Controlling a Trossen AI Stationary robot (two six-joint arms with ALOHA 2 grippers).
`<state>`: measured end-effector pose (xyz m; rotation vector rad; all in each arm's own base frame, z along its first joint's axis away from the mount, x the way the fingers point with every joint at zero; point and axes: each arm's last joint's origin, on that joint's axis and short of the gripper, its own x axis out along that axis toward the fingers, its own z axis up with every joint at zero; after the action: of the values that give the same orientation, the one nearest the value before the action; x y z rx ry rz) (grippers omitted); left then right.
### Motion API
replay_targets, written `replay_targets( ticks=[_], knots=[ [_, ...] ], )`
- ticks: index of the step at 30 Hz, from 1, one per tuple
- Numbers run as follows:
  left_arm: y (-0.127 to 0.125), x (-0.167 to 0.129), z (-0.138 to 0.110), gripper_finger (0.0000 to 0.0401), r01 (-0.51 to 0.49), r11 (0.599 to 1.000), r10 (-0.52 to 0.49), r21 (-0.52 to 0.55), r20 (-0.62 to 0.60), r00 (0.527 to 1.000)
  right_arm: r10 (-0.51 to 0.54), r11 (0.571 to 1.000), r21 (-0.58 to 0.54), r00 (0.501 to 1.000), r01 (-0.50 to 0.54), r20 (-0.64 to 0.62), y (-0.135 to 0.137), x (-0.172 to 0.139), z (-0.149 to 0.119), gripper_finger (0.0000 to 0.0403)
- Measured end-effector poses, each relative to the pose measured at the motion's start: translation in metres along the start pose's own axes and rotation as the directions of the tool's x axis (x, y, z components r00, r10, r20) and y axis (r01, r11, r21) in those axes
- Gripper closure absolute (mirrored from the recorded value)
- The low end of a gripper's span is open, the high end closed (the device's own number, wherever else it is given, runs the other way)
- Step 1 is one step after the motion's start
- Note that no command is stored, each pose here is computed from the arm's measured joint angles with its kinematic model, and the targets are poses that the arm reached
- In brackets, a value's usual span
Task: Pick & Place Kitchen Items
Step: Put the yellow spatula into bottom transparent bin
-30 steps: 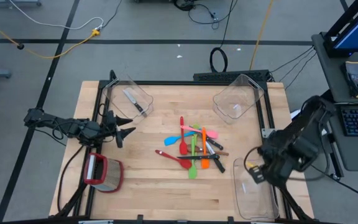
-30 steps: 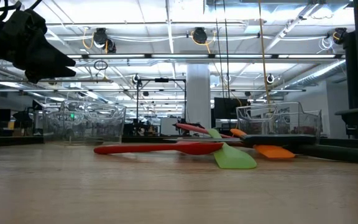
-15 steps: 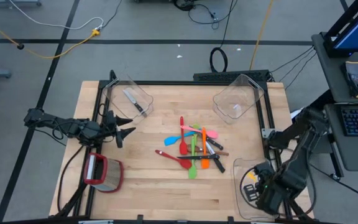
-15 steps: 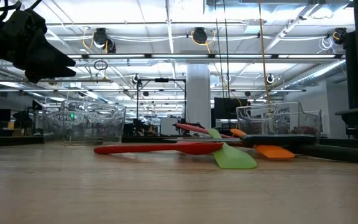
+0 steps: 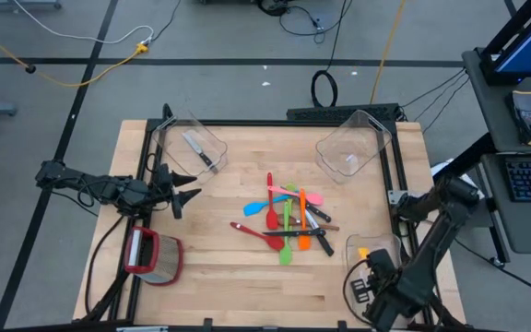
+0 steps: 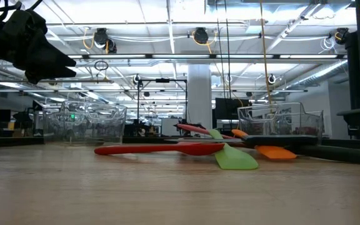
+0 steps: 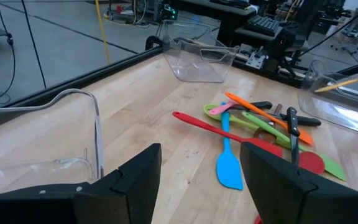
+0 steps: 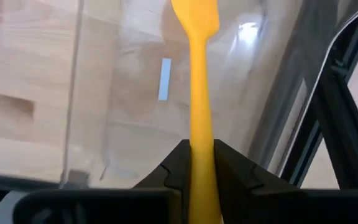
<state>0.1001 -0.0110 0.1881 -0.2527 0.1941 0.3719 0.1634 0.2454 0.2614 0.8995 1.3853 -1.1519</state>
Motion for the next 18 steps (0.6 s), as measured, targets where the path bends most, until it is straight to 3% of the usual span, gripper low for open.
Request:
replay_targets(
  ticks=[10,18],
  knots=[
    [0.0,0.0,0.0,0.0178,0.0,0.999,0.0,-0.044,0.0,1.0,-0.113,0.993,-0.012,0.987,0.115,0.113,0.011,0.035,-0.019,0.0358],
    [0.0,0.0,0.0,0.0178,0.0,0.999,0.0,-0.052,0.0,1.0,-0.128,0.991,-0.016,0.973,0.133,0.194,0.018,0.053,-0.026,0.0356]
  ],
)
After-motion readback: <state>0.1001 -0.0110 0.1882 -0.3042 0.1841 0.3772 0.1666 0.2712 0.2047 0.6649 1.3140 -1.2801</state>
